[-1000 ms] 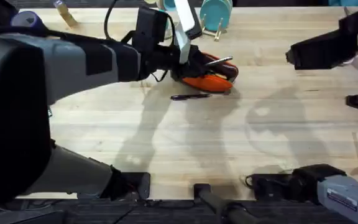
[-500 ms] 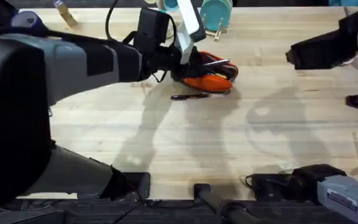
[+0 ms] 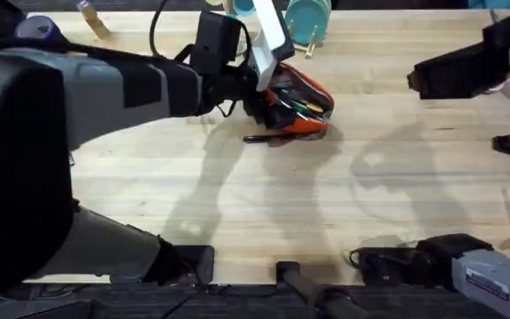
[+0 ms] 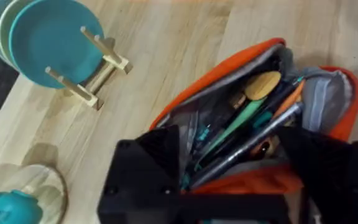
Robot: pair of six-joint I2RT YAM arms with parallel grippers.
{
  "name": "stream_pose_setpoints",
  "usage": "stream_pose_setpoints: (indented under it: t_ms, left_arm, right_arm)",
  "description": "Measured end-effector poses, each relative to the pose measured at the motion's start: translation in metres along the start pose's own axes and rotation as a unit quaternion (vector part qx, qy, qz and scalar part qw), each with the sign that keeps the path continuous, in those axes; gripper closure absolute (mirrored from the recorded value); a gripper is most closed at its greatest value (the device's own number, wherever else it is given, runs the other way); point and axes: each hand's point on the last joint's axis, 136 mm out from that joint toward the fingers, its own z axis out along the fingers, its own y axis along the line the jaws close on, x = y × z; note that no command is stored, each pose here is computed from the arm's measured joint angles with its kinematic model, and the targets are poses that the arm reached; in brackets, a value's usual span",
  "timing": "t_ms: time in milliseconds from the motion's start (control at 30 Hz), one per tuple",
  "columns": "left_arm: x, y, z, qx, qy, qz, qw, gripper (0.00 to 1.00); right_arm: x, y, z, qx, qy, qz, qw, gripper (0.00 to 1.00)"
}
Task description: Unzip the bag, pick up the pens from the table one at a time and place them inside, then zip the bag closed.
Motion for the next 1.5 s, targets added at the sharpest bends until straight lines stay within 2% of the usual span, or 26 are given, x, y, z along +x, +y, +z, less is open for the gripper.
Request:
stream_pose_setpoints:
  t_ms: [433, 567, 767, 800, 1100, 1367, 1500]
  left_arm:
    - [0.000, 0.002, -0.001, -0.005, 0.002, -0.002, 1.000, 0.008]
    - [-0.010, 0.006, -0.009, -0.017, -0.004, -0.008, 1.000, 0.008]
    - [-0.040, 0.016, -0.041, -0.054, -0.027, 0.005, 0.998, 0.008]
    - [-0.045, 0.013, -0.058, -0.056, -0.022, -0.002, 0.998, 0.008]
    - [-0.035, -0.004, -0.089, -0.043, 0.013, -0.041, 0.998, 0.008]
    - [-0.035, -0.004, -0.131, -0.056, 0.004, -0.071, 0.996, 0.007]
    - [-0.035, -0.009, -0.140, -0.054, 0.003, -0.080, 0.995, 0.007]
  right_arm:
    - [0.000, 0.000, 0.000, 0.000, 0.000, 0.000, 1.000, 0.005]
    - [0.000, 0.000, 0.000, 0.000, 0.000, 0.000, 1.000, 0.005]
    - [0.000, 0.000, 0.000, 0.000, 0.000, 0.000, 1.000, 0.005]
    - [0.000, 0.000, 0.000, 0.000, 0.000, 0.000, 1.000, 0.005]
    - [0.001, 0.000, 0.000, -0.001, 0.003, 0.001, 1.000, 0.005]
    - [0.001, 0.000, 0.001, -0.001, 0.004, 0.001, 1.000, 0.005]
    - [0.001, 0.000, 0.007, -0.004, 0.015, 0.004, 1.000, 0.005]
